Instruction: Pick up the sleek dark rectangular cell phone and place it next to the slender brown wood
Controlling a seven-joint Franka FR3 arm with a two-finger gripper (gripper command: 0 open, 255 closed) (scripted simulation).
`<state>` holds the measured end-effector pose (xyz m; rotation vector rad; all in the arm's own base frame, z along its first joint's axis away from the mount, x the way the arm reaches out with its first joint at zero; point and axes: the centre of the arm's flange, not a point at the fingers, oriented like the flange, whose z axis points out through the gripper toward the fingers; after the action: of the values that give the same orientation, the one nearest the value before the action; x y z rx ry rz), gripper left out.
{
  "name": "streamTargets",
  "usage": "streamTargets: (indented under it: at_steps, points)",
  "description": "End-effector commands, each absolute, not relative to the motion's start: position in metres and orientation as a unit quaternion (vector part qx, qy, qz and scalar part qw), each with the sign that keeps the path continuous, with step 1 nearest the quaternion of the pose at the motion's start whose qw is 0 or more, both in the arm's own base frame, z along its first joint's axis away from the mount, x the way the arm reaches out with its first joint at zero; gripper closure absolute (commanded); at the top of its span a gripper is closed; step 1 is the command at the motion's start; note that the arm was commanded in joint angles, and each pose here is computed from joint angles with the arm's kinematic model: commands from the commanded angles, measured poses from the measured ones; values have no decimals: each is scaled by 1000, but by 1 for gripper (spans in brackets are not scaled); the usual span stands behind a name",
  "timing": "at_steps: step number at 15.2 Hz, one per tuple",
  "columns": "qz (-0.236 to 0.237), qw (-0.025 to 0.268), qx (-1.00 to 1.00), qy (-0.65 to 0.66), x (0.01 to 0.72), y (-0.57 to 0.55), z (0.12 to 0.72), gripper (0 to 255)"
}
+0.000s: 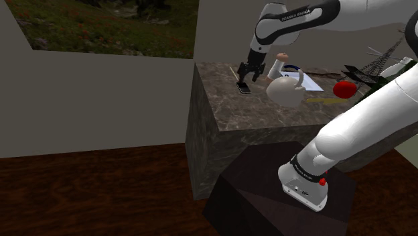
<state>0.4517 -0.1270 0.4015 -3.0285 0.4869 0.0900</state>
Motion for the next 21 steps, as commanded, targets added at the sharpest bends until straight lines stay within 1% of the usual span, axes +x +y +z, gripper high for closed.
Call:
streamTargets:
  at_steps: [1,5,12,20,21]
  points:
    - [21,34,-983,180,463,-147,389,0]
    - [7,31,-976,215,482,-179,371,0]
    - [7,31,-976,215,482,-177,331,0]
    - [7,31,-976,215,482,-177,331,0]
    - [7,31,-976,215,482,-177,331,255]
